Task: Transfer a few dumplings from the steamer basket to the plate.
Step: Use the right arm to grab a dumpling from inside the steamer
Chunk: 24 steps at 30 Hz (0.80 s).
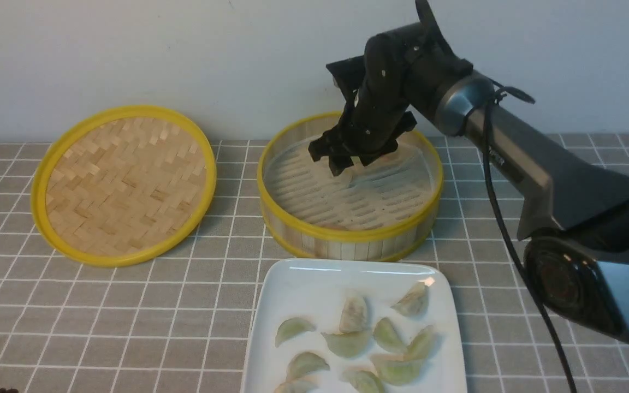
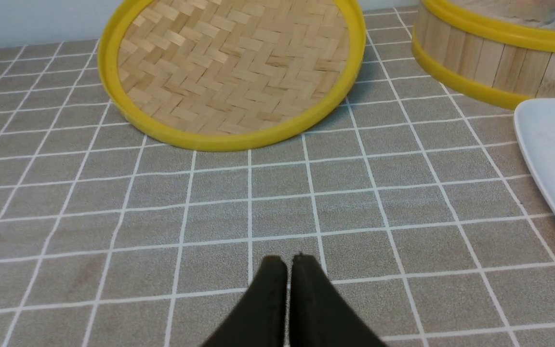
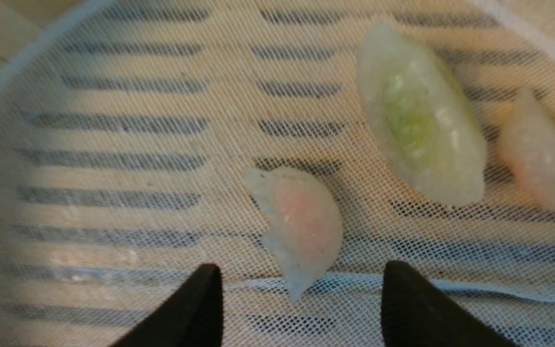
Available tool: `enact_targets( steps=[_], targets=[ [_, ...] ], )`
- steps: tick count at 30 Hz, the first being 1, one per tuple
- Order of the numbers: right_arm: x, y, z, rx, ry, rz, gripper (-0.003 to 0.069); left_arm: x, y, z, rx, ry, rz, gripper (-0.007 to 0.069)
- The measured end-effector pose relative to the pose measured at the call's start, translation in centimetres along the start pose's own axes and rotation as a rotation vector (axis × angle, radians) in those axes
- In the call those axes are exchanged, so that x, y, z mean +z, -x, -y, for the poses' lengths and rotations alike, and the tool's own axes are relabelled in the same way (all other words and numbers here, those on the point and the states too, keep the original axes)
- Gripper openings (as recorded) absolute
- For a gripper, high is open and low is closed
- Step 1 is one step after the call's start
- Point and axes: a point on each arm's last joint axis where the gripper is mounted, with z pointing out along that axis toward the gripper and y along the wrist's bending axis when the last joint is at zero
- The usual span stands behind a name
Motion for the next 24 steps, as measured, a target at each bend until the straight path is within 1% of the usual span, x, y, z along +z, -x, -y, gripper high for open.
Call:
enact_targets(
  steps=[2,4,10,18,21,24],
  targets=[
    [1.0,-0.3,0.1,-0.002,-0.008,-0.009,0.0440,0.0,0.0,0.0,0.000,0.000,0.000,-0.0005],
    [1.6,-0.3,0.2,-0.005,-0.013,-0.003,0.0447,0.0,0.0,0.0,0.000,0.000,0.000,-0.0005],
    [1.9,0.2,0.1,-0.010,-0.012,0.065,0.0450,0.0,0.0,0.0,0.000,0.000,0.000,-0.0005],
    [3.4,-0.3,0.2,-0.012,-0.019,0.049,0.0442,0.0,0.0,0.0,0.000,0.000,0.000,-0.0005],
    [3.4,-0.3,0.3,-0.016,-0.025,0.052,0.0418,0.0,0.0,0.0,0.000,0.000,0.000,-0.0005],
    [3.4,-0.3,0.1,-0.011,-0.013,0.051,0.0340,0.0,0.0,0.0,0.000,0.000,0.000,-0.0005]
  ],
)
